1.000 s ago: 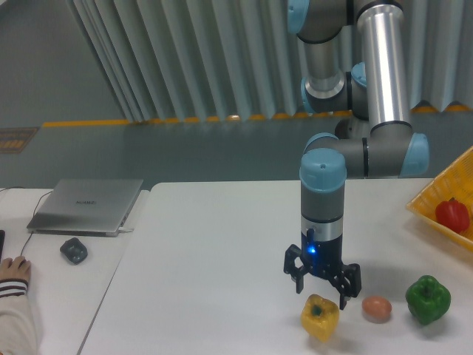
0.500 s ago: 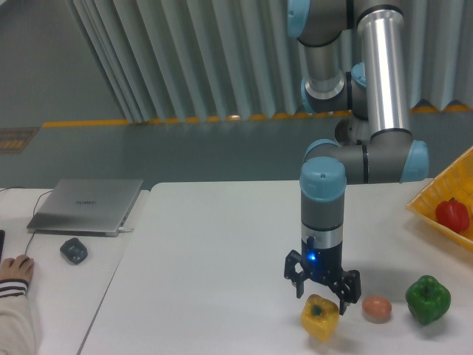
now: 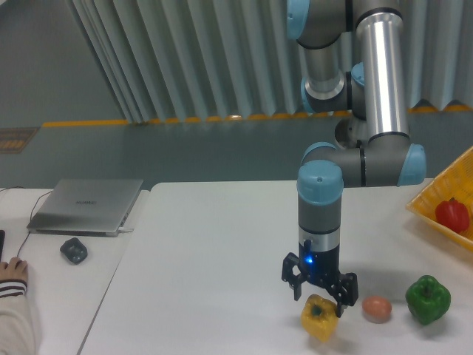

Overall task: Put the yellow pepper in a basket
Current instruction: 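Lower the gripper and close it on the yellow pepper, then lift the yellow pepper and carry it into the yellow basket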

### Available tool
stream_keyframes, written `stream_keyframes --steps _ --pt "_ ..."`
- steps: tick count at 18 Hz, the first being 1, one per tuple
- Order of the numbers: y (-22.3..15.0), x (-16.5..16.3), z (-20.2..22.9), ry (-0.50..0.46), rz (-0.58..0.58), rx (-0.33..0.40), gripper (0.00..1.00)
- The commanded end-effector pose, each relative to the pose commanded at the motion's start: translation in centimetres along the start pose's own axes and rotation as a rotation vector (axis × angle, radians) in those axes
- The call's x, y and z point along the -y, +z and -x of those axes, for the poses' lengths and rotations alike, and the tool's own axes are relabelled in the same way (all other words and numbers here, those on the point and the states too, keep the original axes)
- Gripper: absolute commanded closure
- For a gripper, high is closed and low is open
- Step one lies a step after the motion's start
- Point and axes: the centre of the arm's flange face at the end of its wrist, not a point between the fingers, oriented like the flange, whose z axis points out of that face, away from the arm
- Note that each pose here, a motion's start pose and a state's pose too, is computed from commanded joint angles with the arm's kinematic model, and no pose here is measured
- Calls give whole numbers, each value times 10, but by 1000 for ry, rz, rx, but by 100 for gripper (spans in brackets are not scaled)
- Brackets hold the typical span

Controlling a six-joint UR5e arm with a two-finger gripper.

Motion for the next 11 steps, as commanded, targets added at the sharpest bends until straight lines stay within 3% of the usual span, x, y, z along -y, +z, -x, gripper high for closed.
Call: stream_keyframes --steps 2,4,6,10,11 --pt "0 0 -1 6 1 -2 5" --pt "2 -1 -1 1 6 -3 30" --pt "0 -1 -3 6 2 -3 41" --pt "-6 0 -2 11 -7 -2 46" --pt "-7 0 -2 8 -9 -2 52"
